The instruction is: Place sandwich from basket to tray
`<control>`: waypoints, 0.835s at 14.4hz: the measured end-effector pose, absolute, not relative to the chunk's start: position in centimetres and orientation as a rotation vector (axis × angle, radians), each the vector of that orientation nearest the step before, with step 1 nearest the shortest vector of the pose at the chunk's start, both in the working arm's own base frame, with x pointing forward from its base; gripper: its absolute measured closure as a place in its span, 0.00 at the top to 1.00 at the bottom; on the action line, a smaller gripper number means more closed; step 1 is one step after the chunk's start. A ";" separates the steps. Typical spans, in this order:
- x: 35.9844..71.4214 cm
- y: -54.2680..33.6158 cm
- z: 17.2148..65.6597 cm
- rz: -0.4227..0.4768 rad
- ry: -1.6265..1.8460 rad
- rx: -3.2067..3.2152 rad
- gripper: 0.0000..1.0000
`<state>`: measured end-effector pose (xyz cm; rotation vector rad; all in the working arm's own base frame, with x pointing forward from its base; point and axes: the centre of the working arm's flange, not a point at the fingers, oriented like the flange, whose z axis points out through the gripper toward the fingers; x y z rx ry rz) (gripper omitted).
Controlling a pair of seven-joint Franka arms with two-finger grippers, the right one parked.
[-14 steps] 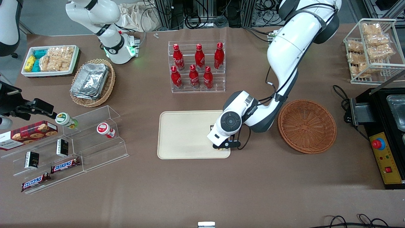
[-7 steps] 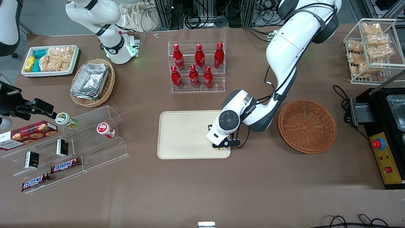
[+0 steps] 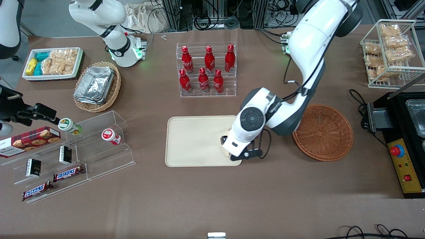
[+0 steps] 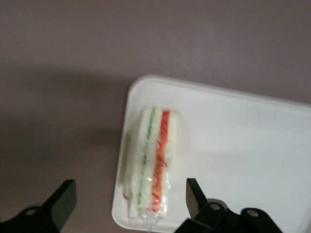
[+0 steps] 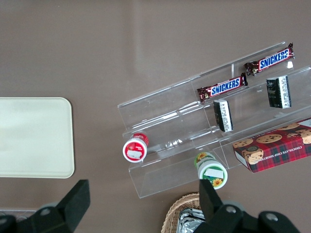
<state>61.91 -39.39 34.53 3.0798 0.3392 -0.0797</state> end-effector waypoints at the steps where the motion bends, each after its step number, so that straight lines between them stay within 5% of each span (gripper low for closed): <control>1: 62.7 -36.9 37.1 -0.058 0.394 3.100 1.00; 6: 64.8 -22.0 48.3 -0.025 0.542 3.104 1.00; 12: 62.8 -8.9 52.9 -0.073 0.350 3.135 1.00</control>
